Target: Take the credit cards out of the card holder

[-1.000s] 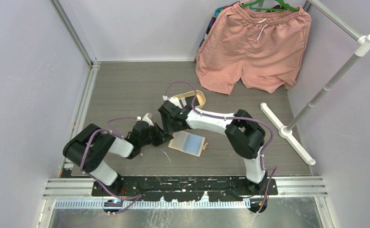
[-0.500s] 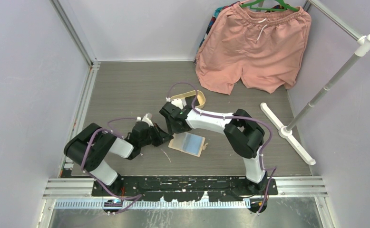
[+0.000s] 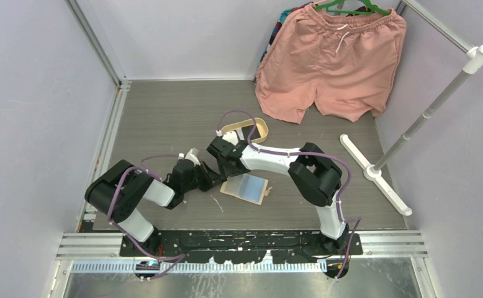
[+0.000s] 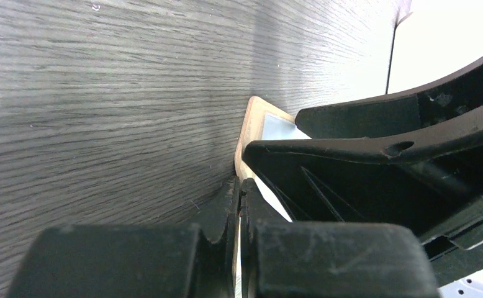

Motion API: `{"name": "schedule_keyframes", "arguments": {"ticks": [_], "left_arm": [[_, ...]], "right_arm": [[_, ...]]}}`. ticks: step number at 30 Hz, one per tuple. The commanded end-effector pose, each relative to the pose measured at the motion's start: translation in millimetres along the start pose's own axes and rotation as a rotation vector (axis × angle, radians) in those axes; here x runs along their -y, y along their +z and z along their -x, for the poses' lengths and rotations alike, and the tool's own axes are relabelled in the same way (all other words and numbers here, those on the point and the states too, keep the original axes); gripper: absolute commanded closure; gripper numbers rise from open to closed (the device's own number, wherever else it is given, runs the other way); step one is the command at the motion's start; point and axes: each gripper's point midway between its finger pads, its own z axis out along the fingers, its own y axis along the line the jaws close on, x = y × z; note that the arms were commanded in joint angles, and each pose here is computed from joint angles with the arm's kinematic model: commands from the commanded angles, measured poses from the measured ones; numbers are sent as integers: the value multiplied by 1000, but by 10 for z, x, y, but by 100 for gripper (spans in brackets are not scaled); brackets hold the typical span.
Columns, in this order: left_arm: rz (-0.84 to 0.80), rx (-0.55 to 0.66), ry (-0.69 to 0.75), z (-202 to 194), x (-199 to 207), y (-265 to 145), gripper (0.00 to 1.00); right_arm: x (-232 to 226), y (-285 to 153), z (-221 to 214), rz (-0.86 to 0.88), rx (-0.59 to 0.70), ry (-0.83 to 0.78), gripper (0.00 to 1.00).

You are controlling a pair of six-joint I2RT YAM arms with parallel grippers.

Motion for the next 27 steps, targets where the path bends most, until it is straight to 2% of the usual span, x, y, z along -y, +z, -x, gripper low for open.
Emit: {"name": "schedule_keyframes", "arguments": {"ticks": [1, 10, 21, 27], "left_arm": [[391, -134, -20, -482, -1043, -267, 100], [405, -113, -22, -430, -1066, -204, 100], [433, -70, -17, -336, -1085, -184, 100], [442, -22, -15, -235, -1053, -212, 100]], "right_arm": [[241, -116, -91, -95, 7, -49, 37], [411, -270, -297, -156, -7, -122, 37], [420, -497, -512, -144, -22, -149, 36], [603, -596, -747, -165, -58, -148, 36]]}}
